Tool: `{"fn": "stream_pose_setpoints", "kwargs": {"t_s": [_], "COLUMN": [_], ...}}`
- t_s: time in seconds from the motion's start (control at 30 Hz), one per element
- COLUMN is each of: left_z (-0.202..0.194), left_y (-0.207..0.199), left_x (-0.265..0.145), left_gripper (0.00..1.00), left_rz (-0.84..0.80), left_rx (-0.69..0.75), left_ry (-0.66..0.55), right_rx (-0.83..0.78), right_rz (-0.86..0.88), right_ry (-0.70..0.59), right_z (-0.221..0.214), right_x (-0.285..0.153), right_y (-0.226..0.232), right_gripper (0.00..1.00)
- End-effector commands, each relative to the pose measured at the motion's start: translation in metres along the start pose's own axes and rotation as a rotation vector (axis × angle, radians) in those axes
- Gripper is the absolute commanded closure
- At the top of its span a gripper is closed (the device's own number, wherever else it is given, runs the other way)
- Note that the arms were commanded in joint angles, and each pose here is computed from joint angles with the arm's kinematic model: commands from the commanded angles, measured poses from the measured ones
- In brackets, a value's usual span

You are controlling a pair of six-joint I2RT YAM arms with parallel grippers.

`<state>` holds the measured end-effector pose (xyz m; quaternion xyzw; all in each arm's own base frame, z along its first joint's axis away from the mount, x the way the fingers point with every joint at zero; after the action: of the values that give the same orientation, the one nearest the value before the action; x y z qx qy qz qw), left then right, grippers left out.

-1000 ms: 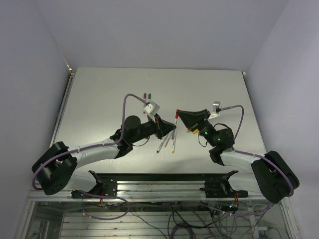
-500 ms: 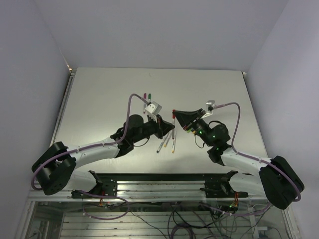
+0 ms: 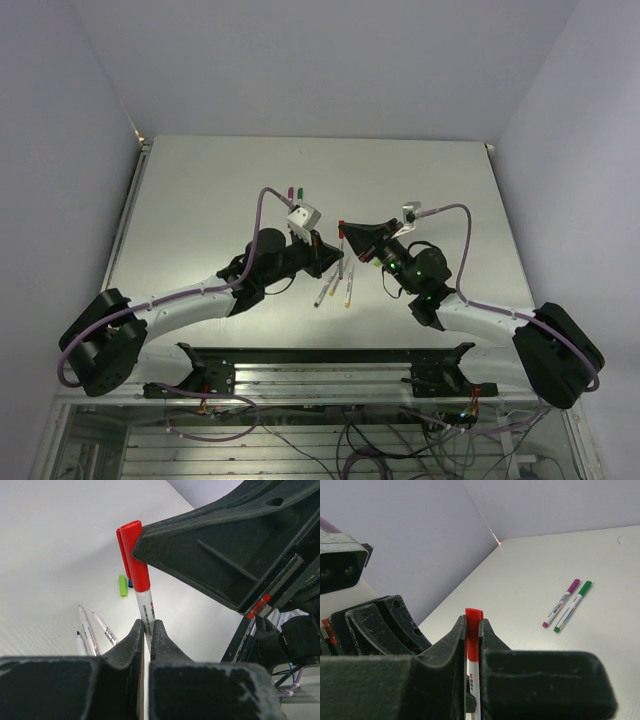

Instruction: Insert the pens into the pen caps

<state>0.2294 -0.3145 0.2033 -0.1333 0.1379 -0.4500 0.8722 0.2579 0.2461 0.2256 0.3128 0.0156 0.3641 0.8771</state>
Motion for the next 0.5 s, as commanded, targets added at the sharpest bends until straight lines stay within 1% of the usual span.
{"fn": "stream_pose_setpoints", "kwargs": {"t_s": [0.0,0.33,0.47], "left_z": [0.143,0.156,0.155], "left_y": [-0.023,-0.003,-0.002], "left_x": [-0.020,-0.032,-0.033], "left_gripper": [0.93,0.93,0.93], "left_rz": [-0.045,0.020,0.016], "left_rx": [0.071,0.077,0.079], "left_ry": [-0.516,-0.566,-0.556], "right_rx": [0.027,0.009,0.008], "right_rz": [-0.073,-0.089,-0.091], "right_ry": [0.391,0.463,0.472], "right_z": [-0.095,-0.115,-0.120], "right_x": [-0.037,-0.037,-0.035], "right_y": [-0.022,-0.016,-0.015], "right_gripper": [1.00,1.00,1.00]}}
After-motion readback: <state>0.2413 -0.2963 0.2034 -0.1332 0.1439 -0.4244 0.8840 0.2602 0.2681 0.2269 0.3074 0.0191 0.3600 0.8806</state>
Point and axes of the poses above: each gripper's point midway between its finger pads, its own x axis out along the fingers, its own y axis along the line the jaws close on, z = x × y, the point moved 3 cm from there along -x, back along the fingers, and after that the axes turned 4 degrees about x, right-handed, at the moved point
